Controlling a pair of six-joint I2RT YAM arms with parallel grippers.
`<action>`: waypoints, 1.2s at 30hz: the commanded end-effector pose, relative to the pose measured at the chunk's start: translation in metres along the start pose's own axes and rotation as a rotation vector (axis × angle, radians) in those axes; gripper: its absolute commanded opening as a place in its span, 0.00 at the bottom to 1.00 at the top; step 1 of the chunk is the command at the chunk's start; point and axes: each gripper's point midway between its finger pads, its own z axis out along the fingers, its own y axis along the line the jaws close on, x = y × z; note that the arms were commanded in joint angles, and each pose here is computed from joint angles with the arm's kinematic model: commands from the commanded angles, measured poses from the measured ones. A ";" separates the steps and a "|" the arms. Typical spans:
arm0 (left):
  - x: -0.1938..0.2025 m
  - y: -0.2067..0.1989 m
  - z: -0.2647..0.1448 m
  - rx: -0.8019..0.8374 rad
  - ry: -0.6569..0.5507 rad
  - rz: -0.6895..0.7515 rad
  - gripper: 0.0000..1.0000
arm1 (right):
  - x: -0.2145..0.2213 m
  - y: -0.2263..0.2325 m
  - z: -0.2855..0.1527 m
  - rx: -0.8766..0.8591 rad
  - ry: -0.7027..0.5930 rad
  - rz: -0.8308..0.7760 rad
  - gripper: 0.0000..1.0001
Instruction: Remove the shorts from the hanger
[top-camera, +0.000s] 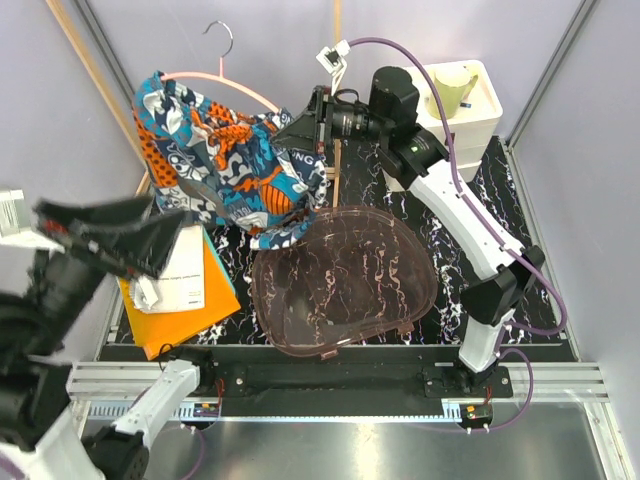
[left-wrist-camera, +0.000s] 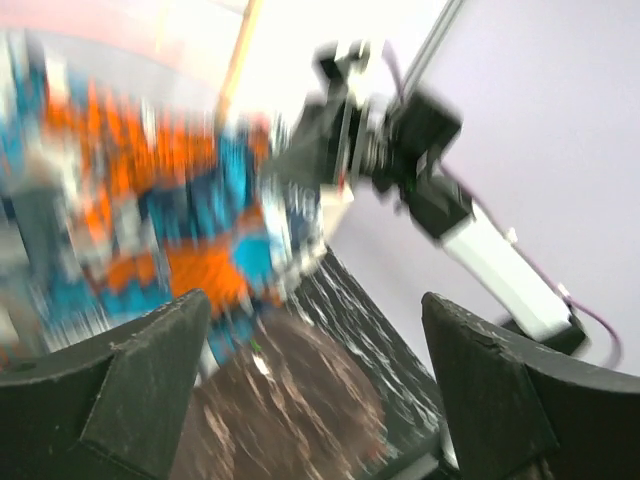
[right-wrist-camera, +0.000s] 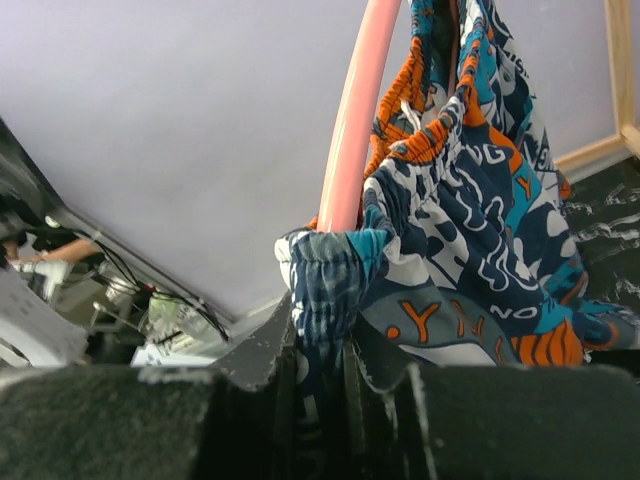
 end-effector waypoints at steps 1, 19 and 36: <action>-0.026 0.003 0.058 0.045 0.024 0.138 0.90 | -0.015 0.032 -0.017 -0.022 -0.043 -0.216 0.00; -0.015 0.115 0.218 -0.158 0.049 0.237 0.66 | 0.008 0.043 -0.027 -0.087 0.062 -0.255 0.00; 0.013 0.110 0.241 0.002 0.070 0.247 0.46 | 0.011 0.050 -0.027 -0.136 0.083 -0.265 0.00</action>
